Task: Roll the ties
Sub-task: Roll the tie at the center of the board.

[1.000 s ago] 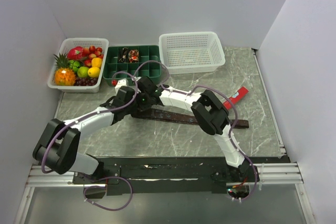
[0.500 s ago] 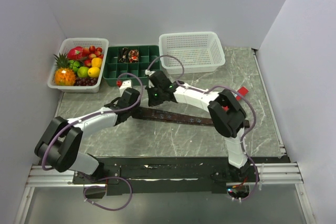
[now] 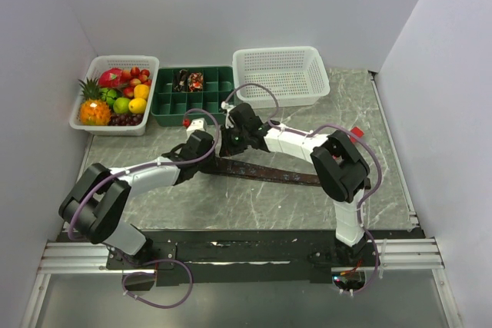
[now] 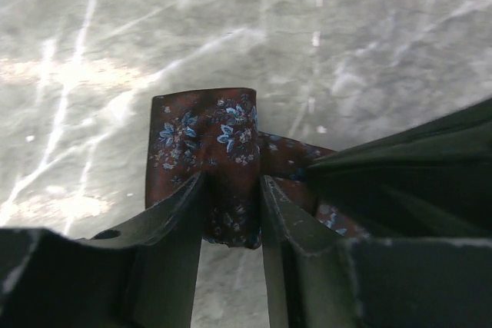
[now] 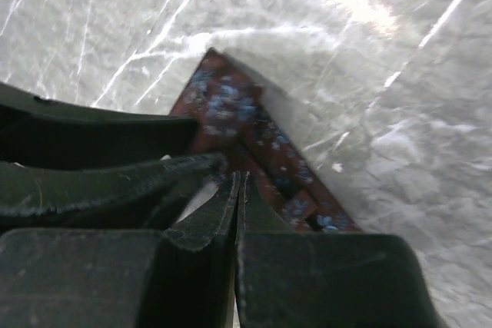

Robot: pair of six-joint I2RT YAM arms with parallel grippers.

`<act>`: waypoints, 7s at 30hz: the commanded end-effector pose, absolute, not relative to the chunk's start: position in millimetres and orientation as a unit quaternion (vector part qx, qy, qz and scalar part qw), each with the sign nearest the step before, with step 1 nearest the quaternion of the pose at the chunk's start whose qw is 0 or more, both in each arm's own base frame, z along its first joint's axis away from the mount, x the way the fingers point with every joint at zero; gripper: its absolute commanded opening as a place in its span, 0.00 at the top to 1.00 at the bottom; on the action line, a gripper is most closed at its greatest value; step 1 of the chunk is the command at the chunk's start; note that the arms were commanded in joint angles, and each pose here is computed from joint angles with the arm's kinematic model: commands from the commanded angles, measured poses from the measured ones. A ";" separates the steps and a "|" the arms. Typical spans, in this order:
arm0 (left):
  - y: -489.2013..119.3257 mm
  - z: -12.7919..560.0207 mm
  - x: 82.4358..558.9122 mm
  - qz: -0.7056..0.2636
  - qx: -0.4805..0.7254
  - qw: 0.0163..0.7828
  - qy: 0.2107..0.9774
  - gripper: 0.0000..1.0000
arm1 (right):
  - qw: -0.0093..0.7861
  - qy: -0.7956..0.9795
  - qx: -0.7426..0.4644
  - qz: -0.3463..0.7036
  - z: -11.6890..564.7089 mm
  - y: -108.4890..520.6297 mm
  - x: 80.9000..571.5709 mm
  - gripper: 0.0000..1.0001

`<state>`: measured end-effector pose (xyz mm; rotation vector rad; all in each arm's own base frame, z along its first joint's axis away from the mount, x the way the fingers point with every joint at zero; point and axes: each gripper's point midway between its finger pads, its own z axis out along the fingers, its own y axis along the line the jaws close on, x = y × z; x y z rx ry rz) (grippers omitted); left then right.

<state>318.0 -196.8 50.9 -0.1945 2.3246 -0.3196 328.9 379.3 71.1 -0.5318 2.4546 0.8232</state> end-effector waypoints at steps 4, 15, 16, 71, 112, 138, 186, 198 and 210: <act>-223.9 56.5 318.0 -0.190 -0.041 0.386 0.902 0.61 | 0.276 0.864 -0.198 0.370 112.0 384.3 334.2 1.00; -234.6 44.7 311.5 -0.210 -0.018 0.370 0.905 0.62 | 0.276 0.847 -0.204 0.406 120.5 377.6 331.8 1.00; -234.4 43.5 311.3 -0.208 -0.017 0.369 0.905 0.62 | 0.272 0.846 -0.206 0.410 120.1 378.3 330.5 1.00; -239.7 42.1 301.4 -0.229 -0.009 0.370 0.900 0.52 | 0.176 0.840 -0.228 0.459 76.7 379.7 298.1 1.00; -243.3 43.9 296.9 -0.239 0.003 0.373 0.897 0.99 | 0.165 0.854 -0.235 0.434 56.2 407.1 307.0 1.00; -237.2 23.9 297.6 -0.215 -0.013 0.358 0.908 0.99 | 0.252 0.875 -0.204 0.360 99.1 373.9 320.1 1.00; -236.0 45.9 290.1 -0.202 -0.020 0.381 0.902 0.50 | 0.187 0.948 -0.188 0.176 6.3 346.4 303.7 1.00; -194.6 88.6 297.2 -0.204 -0.096 0.427 0.876 0.26 | 0.211 0.946 -0.192 0.151 10.7 339.6 291.4 1.00; -191.2 50.5 296.0 -0.226 -0.128 0.386 0.885 0.44 | 0.311 0.909 -0.187 0.205 104.7 351.3 310.8 1.00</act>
